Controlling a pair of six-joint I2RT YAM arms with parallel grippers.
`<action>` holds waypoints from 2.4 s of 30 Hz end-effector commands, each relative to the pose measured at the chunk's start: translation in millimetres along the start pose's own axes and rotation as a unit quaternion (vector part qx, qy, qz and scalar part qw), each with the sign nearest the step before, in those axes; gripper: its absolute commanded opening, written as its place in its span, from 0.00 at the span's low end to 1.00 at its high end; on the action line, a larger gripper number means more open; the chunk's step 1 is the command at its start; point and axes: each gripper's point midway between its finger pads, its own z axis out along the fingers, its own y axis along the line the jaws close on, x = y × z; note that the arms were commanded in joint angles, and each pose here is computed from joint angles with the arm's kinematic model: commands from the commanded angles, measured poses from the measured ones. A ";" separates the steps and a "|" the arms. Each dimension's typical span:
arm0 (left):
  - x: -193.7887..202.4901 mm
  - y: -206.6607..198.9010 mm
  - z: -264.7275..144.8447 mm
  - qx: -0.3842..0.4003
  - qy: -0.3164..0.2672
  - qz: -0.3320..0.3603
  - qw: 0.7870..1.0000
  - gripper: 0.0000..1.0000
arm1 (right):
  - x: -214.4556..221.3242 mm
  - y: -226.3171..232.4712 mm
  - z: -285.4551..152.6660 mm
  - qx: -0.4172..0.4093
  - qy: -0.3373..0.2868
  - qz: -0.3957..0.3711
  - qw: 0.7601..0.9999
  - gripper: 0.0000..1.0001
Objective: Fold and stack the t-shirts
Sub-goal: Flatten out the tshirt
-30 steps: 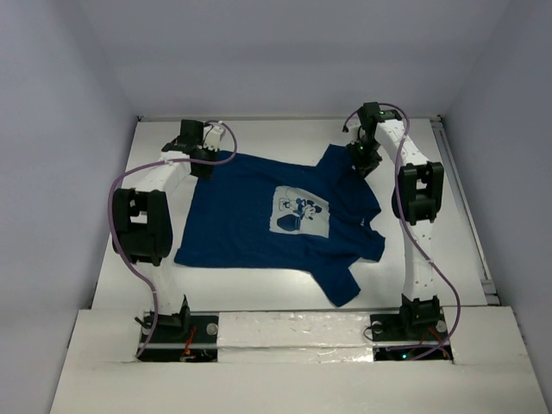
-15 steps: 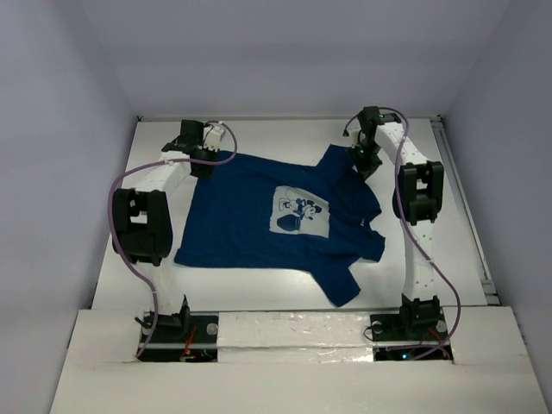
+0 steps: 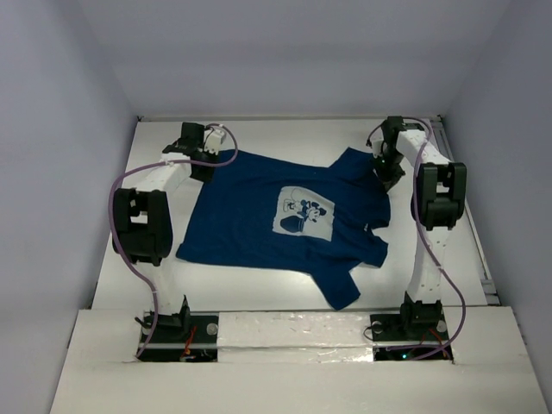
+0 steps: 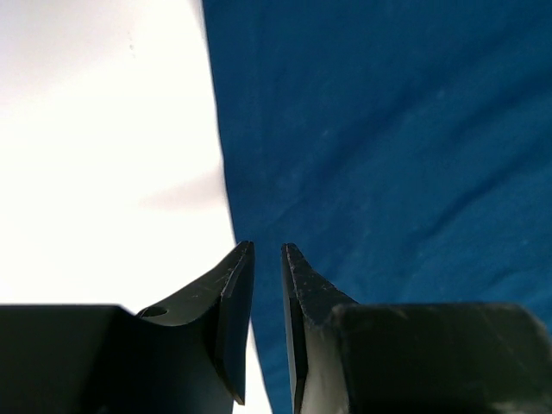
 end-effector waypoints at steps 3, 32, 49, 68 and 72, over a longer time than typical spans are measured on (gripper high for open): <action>-9.2 -2.8 -15.5 0.003 -0.024 -0.002 1.000 0.17 | 12.6 -10.0 -3.7 0.023 -0.005 -0.010 1.000 0.00; -184.0 -178.2 -56.2 0.221 -0.217 0.133 0.941 0.16 | -18.1 34.5 -59.1 -0.092 -0.120 -0.010 0.988 0.00; -176.2 -327.9 25.4 0.386 -0.179 0.169 0.889 0.11 | 9.6 63.3 -56.7 -0.144 -0.106 -0.014 0.984 0.00; -156.0 -386.7 78.6 0.366 -0.152 0.136 0.908 0.14 | 28.9 81.7 -63.5 -0.169 -0.108 -0.011 0.980 0.00; -140.2 -387.5 91.4 0.353 -0.127 0.139 0.916 0.12 | 31.1 83.5 -65.7 -0.171 -0.111 -0.008 0.979 0.00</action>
